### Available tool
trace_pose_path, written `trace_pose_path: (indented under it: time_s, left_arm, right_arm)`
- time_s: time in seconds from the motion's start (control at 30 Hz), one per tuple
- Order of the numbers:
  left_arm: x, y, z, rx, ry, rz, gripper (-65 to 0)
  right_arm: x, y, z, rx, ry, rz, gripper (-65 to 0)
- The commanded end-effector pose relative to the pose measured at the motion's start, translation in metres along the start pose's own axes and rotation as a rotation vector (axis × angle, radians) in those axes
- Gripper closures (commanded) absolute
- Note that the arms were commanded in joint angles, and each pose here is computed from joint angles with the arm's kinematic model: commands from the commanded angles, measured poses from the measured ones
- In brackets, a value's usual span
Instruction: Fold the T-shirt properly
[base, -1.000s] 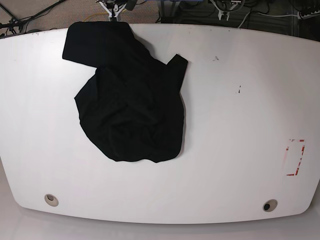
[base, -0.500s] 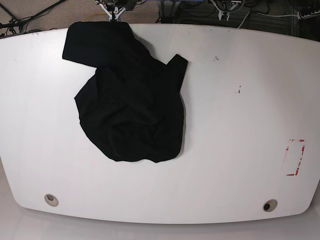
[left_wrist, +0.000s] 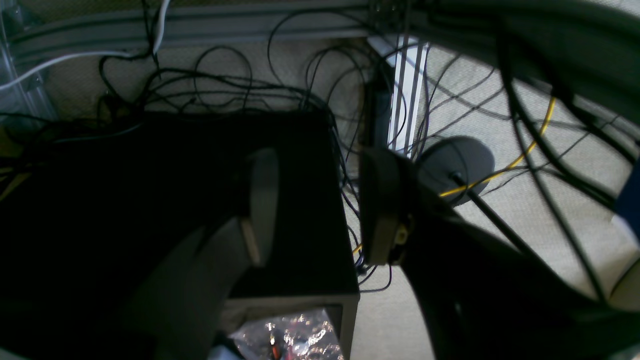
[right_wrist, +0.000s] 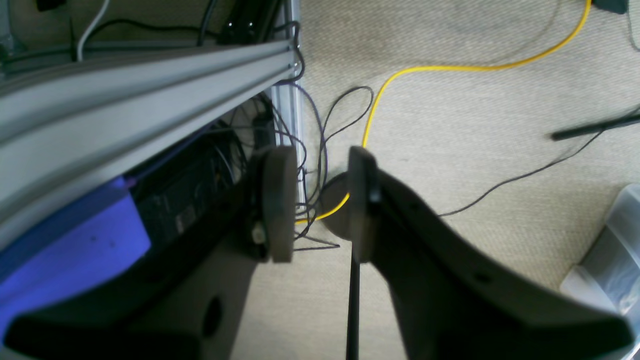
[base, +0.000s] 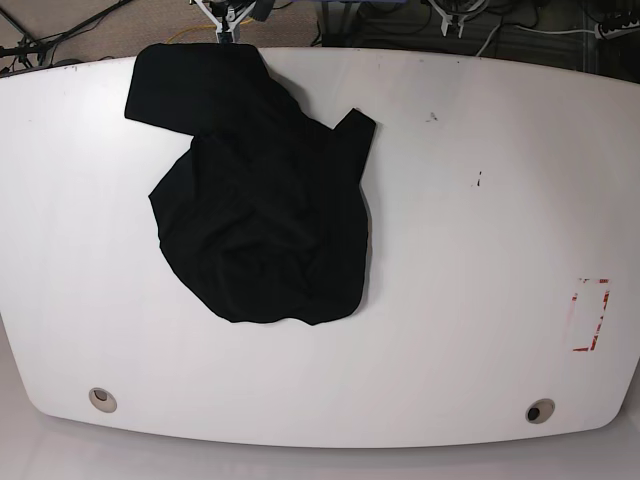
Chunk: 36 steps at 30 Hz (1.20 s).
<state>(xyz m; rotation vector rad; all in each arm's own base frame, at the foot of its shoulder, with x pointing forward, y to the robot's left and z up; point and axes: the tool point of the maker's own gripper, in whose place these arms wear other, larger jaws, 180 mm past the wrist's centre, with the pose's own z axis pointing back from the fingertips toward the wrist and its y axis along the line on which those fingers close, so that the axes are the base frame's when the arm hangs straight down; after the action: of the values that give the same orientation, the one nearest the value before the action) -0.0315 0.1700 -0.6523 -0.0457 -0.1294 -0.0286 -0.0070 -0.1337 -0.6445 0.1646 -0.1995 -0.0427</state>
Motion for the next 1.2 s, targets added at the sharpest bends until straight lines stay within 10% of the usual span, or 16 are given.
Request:
trace_pose_path:
  time_s: [0.0,1.17]
  left_arm:
    - [0.01,0.005,0.004,0.011,-0.048,-0.012,-24.0]
    - [0.034,0.021,0.196,0.069,-0.47,-0.175,-24.0]
  right_arm:
    - [0.002,-0.004,0.005,-0.006,-0.024,0.01,-16.6]
    - [-0.003,0.052,0.164,-0.035,-0.236,0.064,-16.5]
